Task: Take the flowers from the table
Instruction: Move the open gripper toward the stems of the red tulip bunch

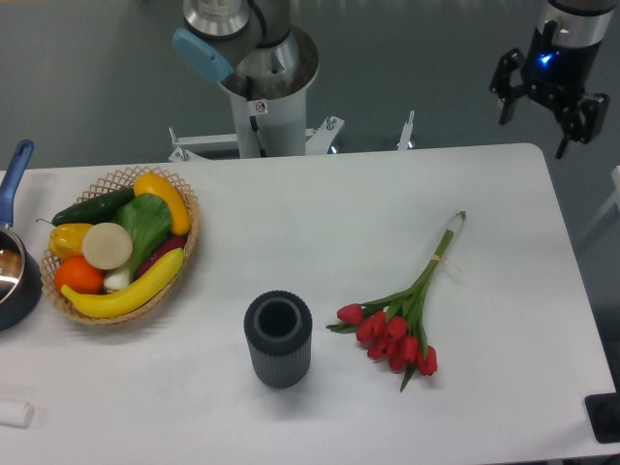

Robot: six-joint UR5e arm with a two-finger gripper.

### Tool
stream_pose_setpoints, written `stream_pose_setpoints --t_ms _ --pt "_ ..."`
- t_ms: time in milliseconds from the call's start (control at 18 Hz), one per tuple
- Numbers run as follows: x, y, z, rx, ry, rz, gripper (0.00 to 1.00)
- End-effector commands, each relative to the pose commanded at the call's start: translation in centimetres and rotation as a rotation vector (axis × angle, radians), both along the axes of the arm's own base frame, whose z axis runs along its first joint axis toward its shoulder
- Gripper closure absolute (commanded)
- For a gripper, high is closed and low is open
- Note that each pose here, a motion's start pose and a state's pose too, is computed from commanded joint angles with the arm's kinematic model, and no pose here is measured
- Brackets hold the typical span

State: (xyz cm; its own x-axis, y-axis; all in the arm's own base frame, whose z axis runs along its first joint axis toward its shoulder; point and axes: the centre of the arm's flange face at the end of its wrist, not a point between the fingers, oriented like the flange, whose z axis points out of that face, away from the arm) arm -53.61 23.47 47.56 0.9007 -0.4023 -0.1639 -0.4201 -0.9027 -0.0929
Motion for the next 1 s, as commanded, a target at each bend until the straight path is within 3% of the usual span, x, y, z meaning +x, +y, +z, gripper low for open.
stream_pose_setpoints --t_ms 444,667,1000 --pt "0.3 0.5 -0.8 0.031 -0.024 0.011 0.00" --pt "0.6 1.3 -1.8 0.041 -0.062 0.125 0.00" --pt "2.1 5.2 -5.4 0.057 -0.094 0.195 0.00"
